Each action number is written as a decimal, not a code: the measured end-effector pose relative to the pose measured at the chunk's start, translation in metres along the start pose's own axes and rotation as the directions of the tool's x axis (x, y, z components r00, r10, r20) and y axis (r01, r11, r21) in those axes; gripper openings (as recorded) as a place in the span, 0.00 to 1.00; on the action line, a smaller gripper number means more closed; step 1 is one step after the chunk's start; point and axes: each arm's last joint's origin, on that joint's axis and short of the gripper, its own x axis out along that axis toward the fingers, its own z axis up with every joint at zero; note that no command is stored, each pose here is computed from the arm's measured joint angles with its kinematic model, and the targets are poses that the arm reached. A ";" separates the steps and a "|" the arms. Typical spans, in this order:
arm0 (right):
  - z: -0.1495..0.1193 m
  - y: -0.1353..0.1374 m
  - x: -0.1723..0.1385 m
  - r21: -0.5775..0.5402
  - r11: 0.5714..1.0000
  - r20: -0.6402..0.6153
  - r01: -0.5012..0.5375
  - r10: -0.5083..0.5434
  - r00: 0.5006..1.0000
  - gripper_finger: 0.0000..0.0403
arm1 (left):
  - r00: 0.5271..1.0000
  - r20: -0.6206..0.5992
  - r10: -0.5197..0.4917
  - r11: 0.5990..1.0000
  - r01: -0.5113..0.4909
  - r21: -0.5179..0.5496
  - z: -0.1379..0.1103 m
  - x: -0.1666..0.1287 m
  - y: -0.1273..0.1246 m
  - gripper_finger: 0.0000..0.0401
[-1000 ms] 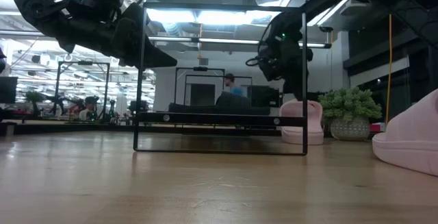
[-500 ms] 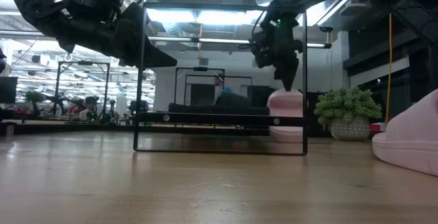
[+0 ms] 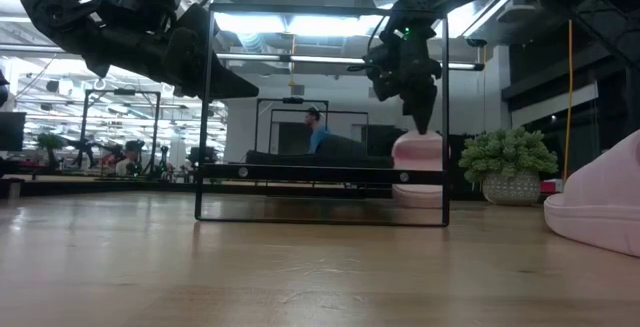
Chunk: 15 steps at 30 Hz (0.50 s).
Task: Pick and place slides into the shelf
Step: Put the top pink slide on the shelf
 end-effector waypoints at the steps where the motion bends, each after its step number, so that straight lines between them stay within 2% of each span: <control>1: 0.000 -0.001 0.000 0.002 1.000 0.000 0.001 -0.001 1.000 0.00 | 1.000 0.000 0.000 1.000 0.000 -0.004 0.000 0.000 0.000 0.00; 15: -0.002 -0.002 -0.001 0.040 0.999 0.005 -0.005 0.005 1.000 0.00 | 1.000 0.000 0.000 1.000 0.000 -0.006 0.000 0.000 0.000 0.00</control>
